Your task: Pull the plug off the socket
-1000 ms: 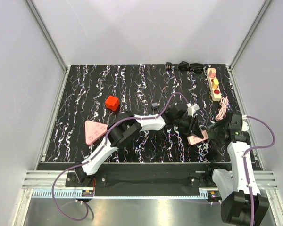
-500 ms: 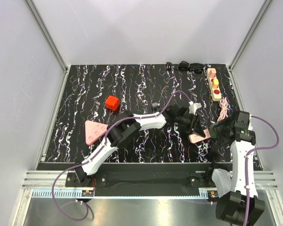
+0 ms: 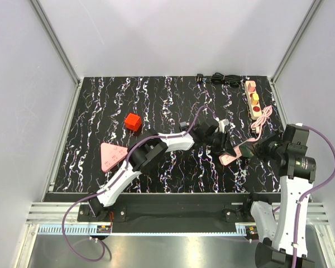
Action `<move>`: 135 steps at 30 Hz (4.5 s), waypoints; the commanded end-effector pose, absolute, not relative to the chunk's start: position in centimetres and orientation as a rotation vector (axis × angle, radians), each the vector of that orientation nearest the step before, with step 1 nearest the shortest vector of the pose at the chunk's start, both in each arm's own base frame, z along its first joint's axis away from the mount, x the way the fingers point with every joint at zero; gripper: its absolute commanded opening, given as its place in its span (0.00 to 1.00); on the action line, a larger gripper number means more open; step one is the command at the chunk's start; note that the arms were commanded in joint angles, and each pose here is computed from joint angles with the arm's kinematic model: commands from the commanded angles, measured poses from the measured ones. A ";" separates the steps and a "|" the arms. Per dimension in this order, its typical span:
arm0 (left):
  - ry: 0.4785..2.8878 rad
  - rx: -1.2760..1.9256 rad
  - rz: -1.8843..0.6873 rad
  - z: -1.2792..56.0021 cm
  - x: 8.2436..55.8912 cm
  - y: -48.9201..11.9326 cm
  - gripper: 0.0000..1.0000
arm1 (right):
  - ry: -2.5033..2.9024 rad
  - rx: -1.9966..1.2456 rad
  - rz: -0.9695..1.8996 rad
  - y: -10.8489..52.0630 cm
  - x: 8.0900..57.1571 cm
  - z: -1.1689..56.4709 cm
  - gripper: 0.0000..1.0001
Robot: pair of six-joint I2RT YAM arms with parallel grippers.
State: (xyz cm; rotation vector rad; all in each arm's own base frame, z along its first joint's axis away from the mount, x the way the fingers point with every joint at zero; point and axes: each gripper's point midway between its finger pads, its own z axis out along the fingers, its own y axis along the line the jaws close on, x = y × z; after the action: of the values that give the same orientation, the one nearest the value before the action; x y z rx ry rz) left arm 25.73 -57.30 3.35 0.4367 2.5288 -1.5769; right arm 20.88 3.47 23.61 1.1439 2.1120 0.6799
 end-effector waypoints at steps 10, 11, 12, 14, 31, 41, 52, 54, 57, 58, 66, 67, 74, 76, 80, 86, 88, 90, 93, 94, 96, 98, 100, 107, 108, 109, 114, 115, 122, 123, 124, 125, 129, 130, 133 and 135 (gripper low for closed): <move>2.852 0.240 -1.192 -7.1 25.3 -51.6 0.00 | 2.233 1.037 0.516 1.3 23.1 15.5 0.86; 2.850 0.242 -1.196 -7.0 25.3 -51.7 0.00 | 2.229 1.027 0.510 1.2 23.4 15.3 0.92; 2.851 0.242 -1.199 -6.9 25.4 -51.7 0.00 | 2.235 1.028 0.500 1.0 23.7 14.8 0.98; 2.852 0.244 -1.202 -7.0 25.4 -51.5 0.00 | 2.237 1.038 0.419 -0.2 24.1 14.3 1.00; 2.833 0.238 -1.248 -6.6 25.3 -51.4 0.00 | 2.284 1.124 0.315 -2.8 27.2 8.9 1.00; 2.832 0.242 -1.252 -6.6 25.2 -51.4 0.00 | 2.292 1.137 0.372 -2.5 28.9 6.5 0.94; 2.813 0.249 -1.278 -6.2 25.2 -51.6 0.00 | 2.304 1.146 0.360 -2.8 29.3 5.0 0.75; 2.798 0.276 -1.280 -5.9 25.1 -51.7 0.03 | 2.305 1.143 0.342 -3.0 29.1 4.8 0.61; 2.742 0.308 -1.338 -5.3 24.9 -51.8 0.13 | 2.305 1.134 0.327 -3.1 28.8 4.8 0.30; 2.705 0.317 -1.375 -4.3 24.9 -52.1 0.17 | 2.298 1.130 0.326 -3.1 28.8 4.9 0.23; 2.511 0.424 -1.600 -0.5 24.3 -53.1 0.62 | 2.331 1.138 0.378 -1.9 27.3 5.1 0.00; 2.498 0.426 -1.612 -0.2 24.4 -53.4 0.63 | 2.324 1.133 0.386 -1.8 27.2 5.4 0.00; 2.513 0.400 -1.622 -0.9 25.1 -54.3 0.42 | 2.328 1.125 0.430 -1.0 26.5 5.7 0.00; 2.535 0.381 -1.616 -1.5 25.1 -54.4 0.25 | 2.329 1.126 0.437 -0.9 26.5 5.8 0.00; 2.621 0.342 -1.529 -2.9 25.7 -54.5 0.01 | 2.327 1.126 0.461 -0.7 26.7 6.1 0.00; 2.724 0.266 -1.378 -5.0 26.2 -53.9 0.00 | 2.287 1.133 0.478 -0.5 26.6 7.5 0.00; 2.761 0.251 -1.335 -5.6 26.0 -53.6 0.00 | 2.269 1.125 0.481 -0.6 26.9 8.4 0.00; 2.786 0.233 -1.286 -6.1 26.0 -53.4 0.00 | 2.267 1.131 0.488 -0.4 26.7 8.9 0.00; 2.835 0.213 -1.221 -6.9 26.0 -53.2 0.00 | 2.239 1.129 0.479 -0.6 26.4 10.1 0.00; 2.851 0.209 -1.204 -7.2 25.9 -53.2 0.00 | 2.217 1.119 0.475 -0.7 26.4 10.8 0.00; 2.872 0.212 -1.182 -7.5 26.0 -53.4 0.00 | 2.208 1.126 0.441 -1.0 26.0 11.2 0.00; 2.884 0.208 -1.147 -7.7 26.0 -53.4 0.00 | 2.210 1.115 0.450 -0.8 25.9 11.7 0.00; 2.879 0.212 -1.141 -7.6 26.1 -53.5 0.00 | 2.218 1.109 0.481 -0.5 26.0 11.9 0.00; 2.568 0.433 -1.575 -2.0 25.2 -56.6 0.20 | 2.245 1.092 0.528 0.2 26.2 11.7 0.00; 2.532 0.454 -1.607 -1.4 25.1 -56.7 0.26 | 2.256 1.092 0.535 0.3 26.1 11.4 0.00; 2.519 0.479 -1.645 -1.2 24.5 -56.5 0.33 | 2.275 1.089 0.555 0.6 26.1 10.9 0.00; 2.401 0.557 -1.746 0.8 23.9 -57.0 0.55 | 2.295 1.104 0.593 1.2 25.9 9.6 0.00; 2.389 0.572 -1.763 1.0 23.7 -57.1 0.55 | 2.292 1.109 0.587 1.1 25.9 9.5 0.00; 2.359 0.611 -1.805 1.6 23.1 -57.4 0.44 | 2.297 1.108 0.611 1.3 26.2 9.3 0.00; 2.374 0.596 -1.798 1.4 23.2 -57.3 0.35 | 2.294 1.112 0.617 1.4 26.2 9.3 0.00; 2.386 0.578 -1.788 1.1 23.4 -57.3 0.19 | 2.292 1.113 0.616 1.4 26.1 9.3 0.00; 2.411 0.555 -1.776 0.7 23.6 -57.1 0.14 | 2.285 1.115 0.611 1.3 26.1 9.4 0.00; 2.529 0.453 -1.671 -1.1 24.6 -56.8 0.00 | 2.266 1.111 0.608 1.4 25.7 10.0 0.00; 2.628 0.377 -1.566 -3.0 25.0 -55.9 0.00 | 2.264 1.123 0.596 1.3 25.4 10.0 0.00; 2.722 0.212 -1.451 -5.1 26.1 -54.7 0.00 | 2.226 1.135 0.595 1.4 24.7 10.6 0.00; 2.770 0.089 -1.410 -5.9 26.5 -53.9 0.00 | 2.184 1.115 0.598 1.4 24.6 11.8 0.00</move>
State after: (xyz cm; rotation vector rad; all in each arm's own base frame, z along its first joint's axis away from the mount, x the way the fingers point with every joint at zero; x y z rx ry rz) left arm 23.03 -58.01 4.37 0.5970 2.3894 -1.8544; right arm 23.84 -0.72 7.51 1.1970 2.2822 0.4171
